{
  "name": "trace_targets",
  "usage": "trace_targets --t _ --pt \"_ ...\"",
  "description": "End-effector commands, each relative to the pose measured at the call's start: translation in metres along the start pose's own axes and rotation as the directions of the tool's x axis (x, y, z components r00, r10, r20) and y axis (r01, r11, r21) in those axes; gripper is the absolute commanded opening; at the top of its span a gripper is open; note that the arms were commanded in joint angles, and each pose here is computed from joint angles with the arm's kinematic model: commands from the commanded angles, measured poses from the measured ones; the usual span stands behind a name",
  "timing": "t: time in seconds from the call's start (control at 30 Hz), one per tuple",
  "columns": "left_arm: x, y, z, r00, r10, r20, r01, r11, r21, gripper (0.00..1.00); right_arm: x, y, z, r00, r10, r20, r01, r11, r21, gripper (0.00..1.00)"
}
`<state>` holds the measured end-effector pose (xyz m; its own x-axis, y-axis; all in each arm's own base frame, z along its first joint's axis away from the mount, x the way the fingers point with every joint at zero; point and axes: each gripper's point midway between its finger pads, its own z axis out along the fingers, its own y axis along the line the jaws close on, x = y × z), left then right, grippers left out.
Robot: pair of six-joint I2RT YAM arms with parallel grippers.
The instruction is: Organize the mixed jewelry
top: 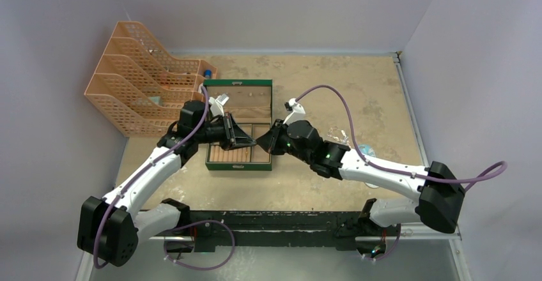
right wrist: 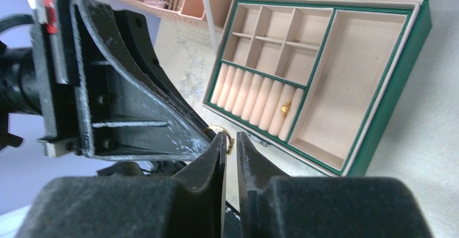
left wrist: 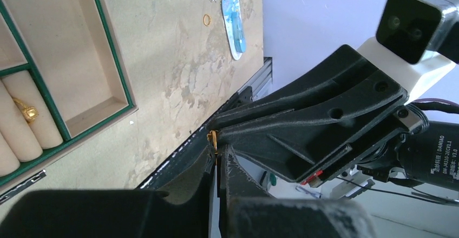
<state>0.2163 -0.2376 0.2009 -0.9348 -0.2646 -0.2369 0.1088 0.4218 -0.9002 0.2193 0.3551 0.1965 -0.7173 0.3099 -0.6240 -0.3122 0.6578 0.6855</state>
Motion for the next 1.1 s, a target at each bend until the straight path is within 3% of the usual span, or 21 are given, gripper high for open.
trace_targets --t 0.0,0.07,0.13,0.37,0.57,0.73,1.07 --pt "-0.004 -0.008 -0.002 0.997 0.076 0.020 -0.076 0.997 0.025 0.00 -0.004 0.006 -0.012 0.997 0.068 0.024 -0.067 0.997 -0.034 0.24" --pt "-0.005 -0.012 -0.004 0.995 0.095 0.024 -0.096 0.995 0.033 0.00 -0.012 0.009 -0.022 0.993 0.095 0.065 -0.090 0.993 -0.070 0.40" --pt "-0.005 -0.015 -0.006 0.994 0.108 0.025 -0.109 0.993 0.041 0.00 -0.020 0.016 -0.035 0.987 0.122 0.106 -0.107 0.985 -0.137 0.47" --pt "-0.003 -0.044 -0.013 0.994 0.113 0.000 -0.112 0.985 0.129 0.00 -0.041 0.032 -0.065 0.955 0.254 0.151 -0.197 0.930 -0.311 0.57" --pt "0.003 -0.093 -0.031 0.990 0.134 -0.042 -0.116 0.947 0.301 0.00 -0.046 0.056 -0.087 0.914 0.403 0.044 -0.327 0.798 -0.506 0.65" --pt "0.006 -0.120 -0.044 0.985 0.167 -0.049 -0.137 0.917 0.374 0.00 -0.049 0.079 -0.103 0.908 0.419 -0.016 -0.337 0.708 -0.621 0.66" --pt "0.011 -0.127 -0.049 0.983 0.169 -0.073 -0.124 0.901 0.416 0.00 -0.058 0.098 -0.105 0.900 0.433 -0.050 -0.350 0.651 -0.673 0.48"
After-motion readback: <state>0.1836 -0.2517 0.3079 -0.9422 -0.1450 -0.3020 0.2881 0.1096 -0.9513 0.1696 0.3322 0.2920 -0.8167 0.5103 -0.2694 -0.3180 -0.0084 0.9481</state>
